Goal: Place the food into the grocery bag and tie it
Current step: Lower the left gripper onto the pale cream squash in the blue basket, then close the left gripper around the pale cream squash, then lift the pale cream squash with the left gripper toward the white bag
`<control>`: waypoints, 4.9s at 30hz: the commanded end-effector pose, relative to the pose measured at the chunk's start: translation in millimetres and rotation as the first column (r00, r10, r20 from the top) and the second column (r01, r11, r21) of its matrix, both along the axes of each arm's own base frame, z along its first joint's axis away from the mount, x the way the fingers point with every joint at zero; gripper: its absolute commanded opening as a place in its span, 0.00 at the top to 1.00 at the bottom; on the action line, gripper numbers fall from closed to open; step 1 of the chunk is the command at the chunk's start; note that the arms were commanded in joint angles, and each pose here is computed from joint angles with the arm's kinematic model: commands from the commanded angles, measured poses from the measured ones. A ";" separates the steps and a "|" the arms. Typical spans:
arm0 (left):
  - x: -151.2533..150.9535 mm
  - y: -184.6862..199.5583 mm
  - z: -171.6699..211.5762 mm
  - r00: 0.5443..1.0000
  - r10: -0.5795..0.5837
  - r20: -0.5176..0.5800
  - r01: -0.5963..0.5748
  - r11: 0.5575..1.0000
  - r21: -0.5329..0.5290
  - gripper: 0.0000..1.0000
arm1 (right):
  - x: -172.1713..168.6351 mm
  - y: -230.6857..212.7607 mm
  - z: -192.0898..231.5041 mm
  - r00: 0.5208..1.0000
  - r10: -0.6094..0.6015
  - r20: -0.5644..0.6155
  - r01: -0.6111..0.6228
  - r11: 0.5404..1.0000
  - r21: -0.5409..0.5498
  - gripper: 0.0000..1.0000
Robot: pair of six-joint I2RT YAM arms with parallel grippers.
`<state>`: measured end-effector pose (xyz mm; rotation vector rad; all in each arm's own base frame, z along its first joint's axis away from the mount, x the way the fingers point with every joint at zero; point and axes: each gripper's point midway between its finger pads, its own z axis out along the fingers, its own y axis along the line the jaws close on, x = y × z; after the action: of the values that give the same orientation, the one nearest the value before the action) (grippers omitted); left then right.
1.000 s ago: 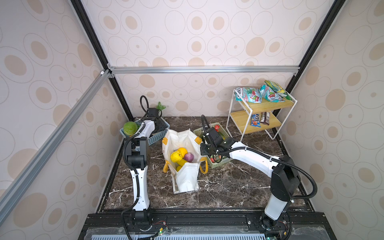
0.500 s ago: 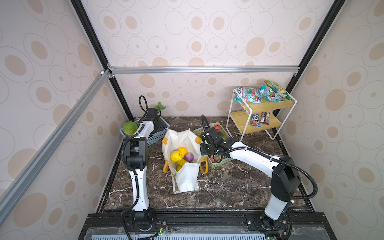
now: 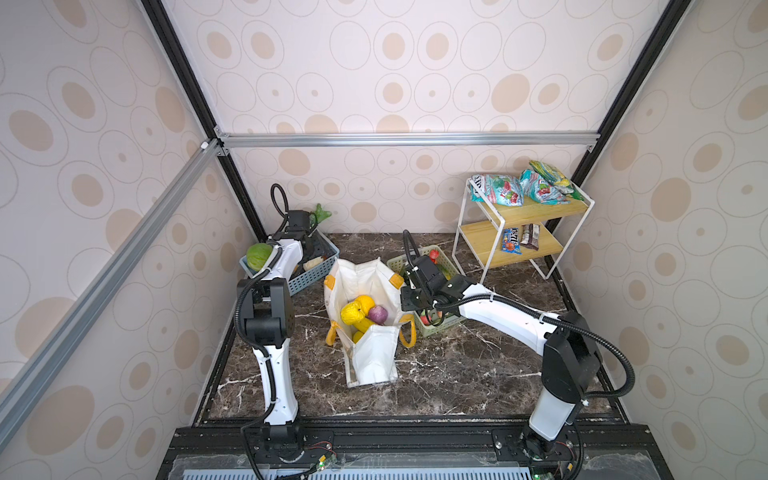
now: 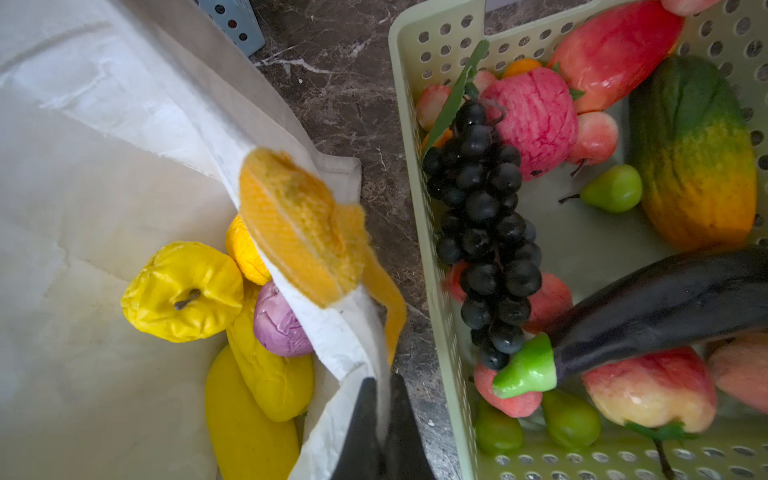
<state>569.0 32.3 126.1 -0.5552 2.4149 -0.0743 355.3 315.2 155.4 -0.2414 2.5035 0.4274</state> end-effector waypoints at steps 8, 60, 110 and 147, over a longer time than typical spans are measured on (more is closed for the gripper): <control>-1.5 3.2 -23.9 0.997 -0.051 -0.059 0.055 0.997 0.058 0.25 | -4.4 -5.1 3.5 1.000 -0.008 0.002 0.008 1.000 0.011 0.97; -0.9 -1.8 51.9 0.993 -0.073 0.089 0.070 0.997 0.038 0.64 | -6.8 -7.6 -3.1 1.000 -0.011 -0.005 0.011 1.000 0.006 0.97; 13.4 -9.7 40.5 0.992 -0.058 0.110 0.062 0.998 -0.031 0.50 | -4.7 -5.4 1.2 1.000 -0.007 0.000 0.007 1.000 0.009 0.97; -111.1 -153.5 215.7 0.776 -0.283 0.564 0.535 0.770 -0.349 0.47 | 2.5 2.3 8.2 1.000 0.005 0.016 -0.005 1.000 0.017 0.97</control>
<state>472.2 -108.3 312.8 -0.2096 2.0303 -0.8982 356.1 316.2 158.8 -0.2390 2.4815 0.4455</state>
